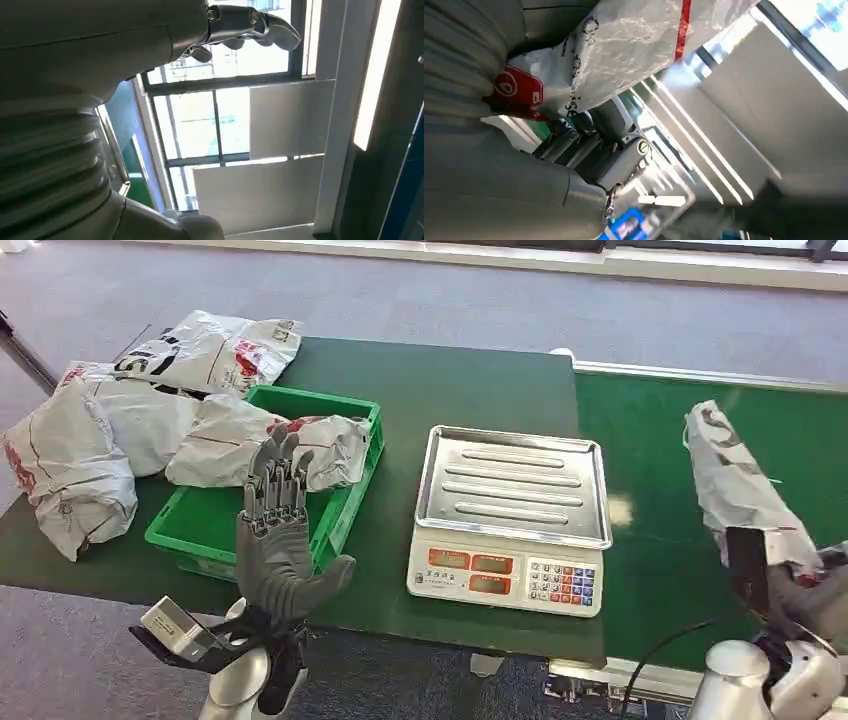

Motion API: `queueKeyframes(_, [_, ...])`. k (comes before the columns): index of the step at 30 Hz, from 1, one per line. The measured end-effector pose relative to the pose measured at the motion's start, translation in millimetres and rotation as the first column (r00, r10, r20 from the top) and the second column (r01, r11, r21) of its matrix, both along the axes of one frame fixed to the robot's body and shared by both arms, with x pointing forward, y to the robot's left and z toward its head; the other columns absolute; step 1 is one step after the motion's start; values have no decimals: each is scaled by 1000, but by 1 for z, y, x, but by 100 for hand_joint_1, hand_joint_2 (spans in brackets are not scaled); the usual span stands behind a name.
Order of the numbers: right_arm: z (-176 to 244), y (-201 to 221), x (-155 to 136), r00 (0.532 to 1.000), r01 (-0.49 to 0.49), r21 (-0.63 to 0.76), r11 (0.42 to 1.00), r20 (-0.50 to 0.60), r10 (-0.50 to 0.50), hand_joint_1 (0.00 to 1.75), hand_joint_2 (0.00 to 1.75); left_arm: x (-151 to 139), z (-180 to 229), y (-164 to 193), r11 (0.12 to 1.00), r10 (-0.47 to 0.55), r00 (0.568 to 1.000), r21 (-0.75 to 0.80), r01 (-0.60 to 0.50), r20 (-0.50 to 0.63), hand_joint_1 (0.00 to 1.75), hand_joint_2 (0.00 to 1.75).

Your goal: Moved the parcel from conveyor to table for the left to box.

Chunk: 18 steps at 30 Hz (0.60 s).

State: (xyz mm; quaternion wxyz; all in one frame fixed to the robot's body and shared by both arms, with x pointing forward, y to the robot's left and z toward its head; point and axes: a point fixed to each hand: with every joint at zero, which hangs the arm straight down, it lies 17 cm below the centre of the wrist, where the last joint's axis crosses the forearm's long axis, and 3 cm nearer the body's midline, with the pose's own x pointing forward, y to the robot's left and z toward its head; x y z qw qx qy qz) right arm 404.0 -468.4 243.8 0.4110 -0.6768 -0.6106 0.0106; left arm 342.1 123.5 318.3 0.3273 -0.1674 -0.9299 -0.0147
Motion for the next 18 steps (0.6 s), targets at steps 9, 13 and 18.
queueKeyframes(9, [96, 13, -37, 978, 89, -102, 991, 198, -68, 175, 175, 2, -5, -3, 1000, -12, 1000, 2, 12, -12, 0, 175])
queueKeyframes(13, [117, 29, -39, 971, 79, -129, 988, 235, -47, 175, 175, 2, -7, -4, 1000, -15, 1000, 2, 15, -13, 0, 175])
queueKeyframes(18, [121, 40, -34, 970, 51, -139, 989, 243, -15, 175, 175, 2, -7, -4, 1000, -17, 1000, 2, 17, -14, 0, 175])
